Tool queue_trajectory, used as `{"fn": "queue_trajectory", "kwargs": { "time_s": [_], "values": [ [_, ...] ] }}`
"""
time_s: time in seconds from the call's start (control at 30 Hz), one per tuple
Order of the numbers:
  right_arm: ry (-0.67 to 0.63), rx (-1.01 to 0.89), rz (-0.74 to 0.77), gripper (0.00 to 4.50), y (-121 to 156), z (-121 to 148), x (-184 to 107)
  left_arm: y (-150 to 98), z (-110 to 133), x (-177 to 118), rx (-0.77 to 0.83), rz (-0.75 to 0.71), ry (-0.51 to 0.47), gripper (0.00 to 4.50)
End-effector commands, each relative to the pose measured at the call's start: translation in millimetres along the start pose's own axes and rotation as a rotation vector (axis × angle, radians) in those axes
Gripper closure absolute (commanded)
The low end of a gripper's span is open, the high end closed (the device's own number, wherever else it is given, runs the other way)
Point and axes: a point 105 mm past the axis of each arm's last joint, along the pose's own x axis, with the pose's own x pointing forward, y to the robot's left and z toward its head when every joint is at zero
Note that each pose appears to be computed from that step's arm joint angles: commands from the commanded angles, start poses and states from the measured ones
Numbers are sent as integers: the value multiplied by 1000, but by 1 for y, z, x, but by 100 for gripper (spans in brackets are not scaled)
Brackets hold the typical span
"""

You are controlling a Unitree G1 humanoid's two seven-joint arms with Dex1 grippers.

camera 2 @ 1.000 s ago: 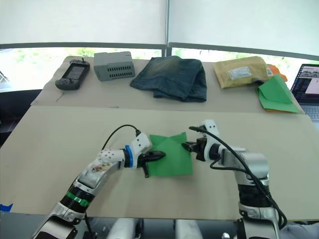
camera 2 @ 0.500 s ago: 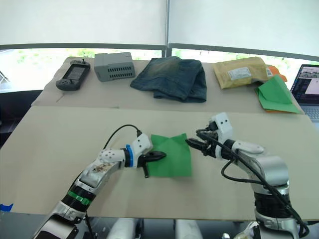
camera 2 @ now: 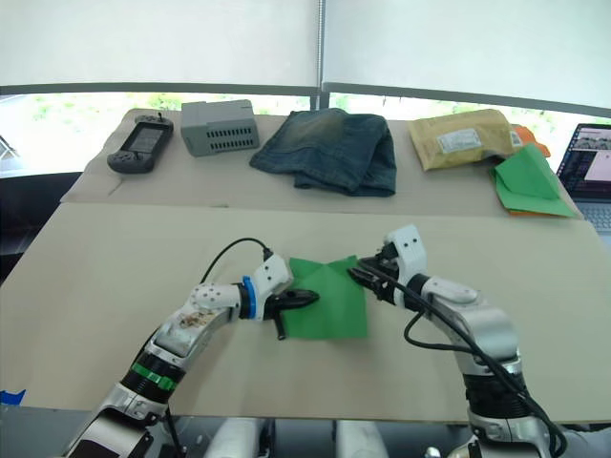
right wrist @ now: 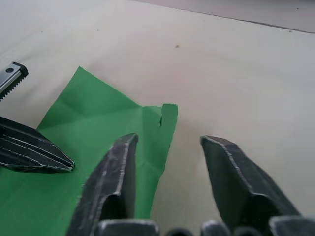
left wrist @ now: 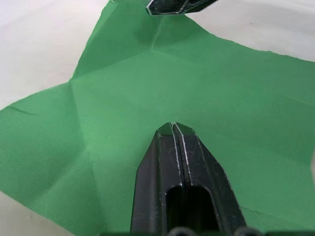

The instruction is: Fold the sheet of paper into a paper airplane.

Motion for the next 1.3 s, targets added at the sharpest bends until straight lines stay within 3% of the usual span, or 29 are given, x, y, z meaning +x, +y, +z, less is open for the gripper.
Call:
{"fn": "queue_trajectory", "kwargs": {
  "time_s": [0.03, 0.1, 0.13, 0.53, 0.77, 1.1, 1.3],
  "values": [
    [-44, -130, -6, 369, 1, 13, -3, 1, -5, -1, -20, 4, 20, 450],
    [-30, -173, -8, 436, 1, 9, -4, 1, -6, -2, -22, 4, 23, 450],
    [-25, -185, -7, 447, 2, 7, -4, 1, -6, -2, -22, 4, 23, 450],
    [-45, -359, 38, 447, 28, 9, -2, 4, -7, -2, -25, 5, 36, 450],
    [10, -394, 49, 447, 34, -5, 1, 4, -6, -1, -21, 2, 38, 450],
    [-3, -916, -13, 447, 44, -12, 9, 6, -7, -2, -12, 1, 48, 450],
    [26, -945, 5, 447, 47, -33, 12, 7, -6, -2, -9, 4, 46, 450]
  ]
}}
